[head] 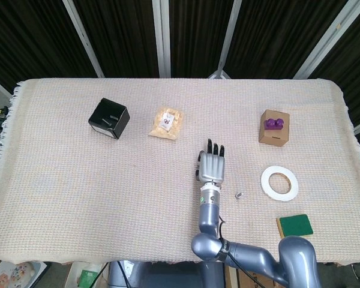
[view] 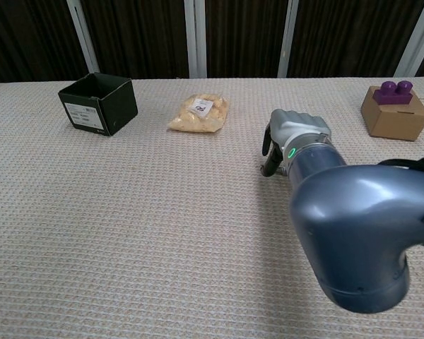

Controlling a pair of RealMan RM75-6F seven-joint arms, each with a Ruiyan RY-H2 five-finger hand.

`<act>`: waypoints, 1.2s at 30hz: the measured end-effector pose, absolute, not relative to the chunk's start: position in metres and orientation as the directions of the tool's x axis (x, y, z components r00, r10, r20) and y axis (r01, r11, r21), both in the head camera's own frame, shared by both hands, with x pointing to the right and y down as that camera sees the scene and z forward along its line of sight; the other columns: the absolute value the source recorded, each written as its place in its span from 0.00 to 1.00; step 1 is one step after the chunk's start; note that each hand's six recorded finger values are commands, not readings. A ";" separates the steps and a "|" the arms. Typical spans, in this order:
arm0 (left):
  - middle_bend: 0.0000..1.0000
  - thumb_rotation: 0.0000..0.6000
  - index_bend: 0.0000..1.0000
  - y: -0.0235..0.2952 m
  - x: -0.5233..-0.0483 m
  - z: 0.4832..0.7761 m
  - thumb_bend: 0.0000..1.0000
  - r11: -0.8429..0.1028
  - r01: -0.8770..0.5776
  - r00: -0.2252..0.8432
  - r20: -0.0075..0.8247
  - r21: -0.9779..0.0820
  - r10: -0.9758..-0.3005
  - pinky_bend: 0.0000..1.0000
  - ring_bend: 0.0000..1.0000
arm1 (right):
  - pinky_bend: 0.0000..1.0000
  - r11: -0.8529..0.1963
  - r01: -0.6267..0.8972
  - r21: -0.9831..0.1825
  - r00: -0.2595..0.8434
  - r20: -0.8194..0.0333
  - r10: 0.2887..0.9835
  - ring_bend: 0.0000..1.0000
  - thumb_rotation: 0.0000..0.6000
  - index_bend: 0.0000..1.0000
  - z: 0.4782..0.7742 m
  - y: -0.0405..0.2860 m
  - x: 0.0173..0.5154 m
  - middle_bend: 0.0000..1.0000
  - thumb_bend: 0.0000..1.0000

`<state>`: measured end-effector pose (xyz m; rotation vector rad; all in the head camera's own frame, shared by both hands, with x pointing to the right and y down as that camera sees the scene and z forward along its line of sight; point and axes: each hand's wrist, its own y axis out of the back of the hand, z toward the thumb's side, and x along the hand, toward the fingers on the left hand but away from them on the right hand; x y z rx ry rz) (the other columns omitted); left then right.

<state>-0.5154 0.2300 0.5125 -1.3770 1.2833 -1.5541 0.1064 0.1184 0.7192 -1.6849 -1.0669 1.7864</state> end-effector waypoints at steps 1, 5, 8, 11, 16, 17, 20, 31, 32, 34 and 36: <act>0.08 1.00 0.10 0.230 -0.515 0.512 0.12 -0.277 -0.113 -0.203 0.295 -0.954 -0.934 0.14 0.01 | 0.01 -0.596 0.175 -0.784 -0.144 -0.619 0.772 0.07 1.00 0.48 0.721 0.119 0.107 0.01 0.32; 0.08 1.00 0.10 0.230 -0.516 0.513 0.12 -0.277 -0.114 -0.204 0.296 -0.954 -0.933 0.14 0.01 | 0.01 -0.605 0.171 -0.778 -0.143 -0.627 0.766 0.07 1.00 0.48 0.725 0.123 0.107 0.01 0.32; 0.08 1.00 0.10 0.230 -0.516 0.513 0.12 -0.278 -0.114 -0.203 0.296 -0.954 -0.933 0.14 0.01 | 0.01 -0.609 0.168 -0.775 -0.140 -0.630 0.764 0.07 1.00 0.49 0.727 0.125 0.106 0.01 0.32; 0.08 1.00 0.10 0.230 -0.516 0.512 0.12 -0.276 -0.116 -0.205 0.295 -0.954 -0.933 0.14 0.01 | 0.01 -0.611 0.171 -0.773 -0.140 -0.633 0.762 0.07 1.00 0.50 0.729 0.126 0.106 0.01 0.32; 0.08 1.00 0.10 0.229 -0.517 0.512 0.12 -0.277 -0.117 -0.205 0.296 -0.954 -0.933 0.14 0.01 | 0.01 -0.607 0.177 -0.774 -0.144 -0.631 0.762 0.07 1.00 0.52 0.731 0.125 0.107 0.01 0.32; 0.08 1.00 0.10 0.229 -0.517 0.513 0.12 -0.277 -0.116 -0.205 0.296 -0.954 -0.933 0.14 0.01 | 0.01 -0.606 0.178 -0.775 -0.144 -0.630 0.763 0.07 1.00 0.53 0.730 0.125 0.107 0.01 0.32; 0.08 1.00 0.10 0.229 -0.516 0.513 0.12 -0.280 -0.114 -0.202 0.298 -0.953 -0.933 0.14 0.01 | 0.01 -0.602 0.179 -0.778 -0.143 -0.626 0.766 0.07 1.00 0.54 0.730 0.124 0.107 0.01 0.32; 0.08 1.00 0.10 0.229 -0.515 0.513 0.12 -0.281 -0.110 -0.203 0.298 -0.953 -0.933 0.14 0.01 | 0.01 -0.599 0.178 -0.781 -0.149 -0.623 0.768 0.08 1.00 0.55 0.728 0.120 0.112 0.01 0.32; 0.08 1.00 0.10 0.229 -0.515 0.514 0.12 -0.281 -0.110 -0.202 0.298 -0.953 -0.933 0.14 0.01 | 0.01 -0.599 0.177 -0.781 -0.150 -0.623 0.767 0.08 1.00 0.55 0.728 0.120 0.112 0.01 0.32; 0.08 1.00 0.10 0.230 -0.515 0.514 0.12 -0.282 -0.109 -0.201 0.299 -0.953 -0.933 0.14 0.01 | 0.01 -0.601 0.177 -0.780 -0.152 -0.625 0.766 0.08 1.00 0.55 0.728 0.120 0.113 0.01 0.32; 0.08 1.00 0.10 0.230 -0.515 0.513 0.12 -0.281 -0.109 -0.201 0.298 -0.954 -0.933 0.14 0.01 | 0.01 -0.604 0.177 -0.777 -0.153 -0.628 0.763 0.08 1.00 0.55 0.728 0.120 0.114 0.01 0.32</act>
